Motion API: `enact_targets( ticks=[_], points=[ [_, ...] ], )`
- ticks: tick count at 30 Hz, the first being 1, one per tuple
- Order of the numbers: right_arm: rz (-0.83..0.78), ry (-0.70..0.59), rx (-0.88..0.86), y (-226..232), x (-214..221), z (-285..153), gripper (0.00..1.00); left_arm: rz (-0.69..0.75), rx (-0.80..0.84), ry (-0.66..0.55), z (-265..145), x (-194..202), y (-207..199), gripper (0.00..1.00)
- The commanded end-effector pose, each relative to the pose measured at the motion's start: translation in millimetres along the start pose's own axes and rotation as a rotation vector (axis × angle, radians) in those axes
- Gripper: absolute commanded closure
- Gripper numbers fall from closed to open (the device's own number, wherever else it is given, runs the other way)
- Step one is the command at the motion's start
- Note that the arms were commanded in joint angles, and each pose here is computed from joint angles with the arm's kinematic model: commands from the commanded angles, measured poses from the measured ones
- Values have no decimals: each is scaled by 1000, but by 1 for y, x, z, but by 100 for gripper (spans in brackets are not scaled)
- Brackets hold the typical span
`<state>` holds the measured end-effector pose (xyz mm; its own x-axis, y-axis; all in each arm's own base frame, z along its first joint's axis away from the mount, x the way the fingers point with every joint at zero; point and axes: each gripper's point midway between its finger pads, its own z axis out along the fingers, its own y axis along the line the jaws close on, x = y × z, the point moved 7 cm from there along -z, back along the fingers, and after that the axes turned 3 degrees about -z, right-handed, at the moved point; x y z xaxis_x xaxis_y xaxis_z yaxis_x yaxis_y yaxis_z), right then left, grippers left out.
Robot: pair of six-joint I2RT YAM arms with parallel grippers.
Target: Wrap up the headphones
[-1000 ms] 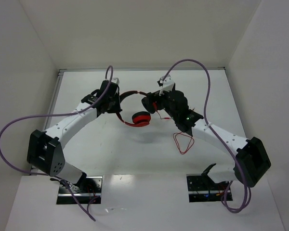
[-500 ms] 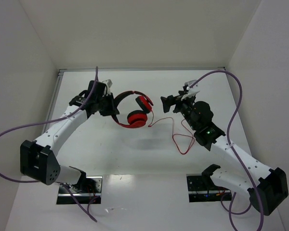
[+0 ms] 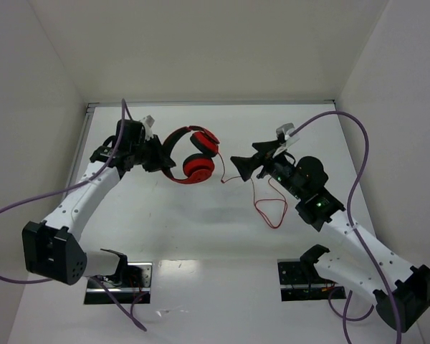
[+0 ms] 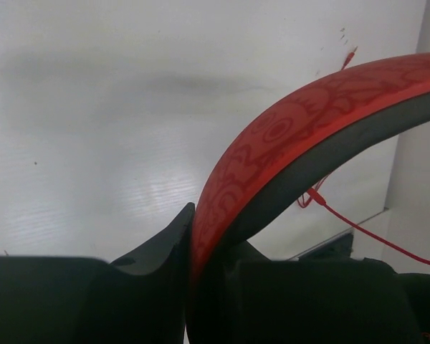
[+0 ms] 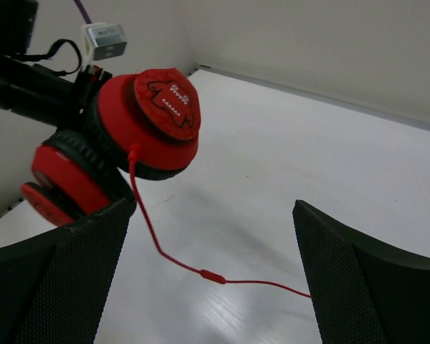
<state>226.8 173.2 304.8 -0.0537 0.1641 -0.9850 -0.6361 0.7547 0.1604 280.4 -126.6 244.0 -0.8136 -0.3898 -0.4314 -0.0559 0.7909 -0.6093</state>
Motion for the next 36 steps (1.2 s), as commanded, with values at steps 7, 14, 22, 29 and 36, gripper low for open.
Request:
enact_targets(
  ticks=[7,14,22,29,36],
  points=[
    [44,39,-180,20,13,-15,0,-122,199,-108,-32,-23,-38,100],
    [1,50,-151,11,40,1,0,-202,334,-75,-33,-36,-59,100],
    [-52,50,-190,22,50,36,0,-255,490,13,-49,-37,-81,100],
    [-121,37,-120,28,62,68,32,-258,581,86,-63,-35,-94,100],
    [-103,39,19,13,72,90,89,-213,675,193,-78,-24,-101,100]
  ],
)
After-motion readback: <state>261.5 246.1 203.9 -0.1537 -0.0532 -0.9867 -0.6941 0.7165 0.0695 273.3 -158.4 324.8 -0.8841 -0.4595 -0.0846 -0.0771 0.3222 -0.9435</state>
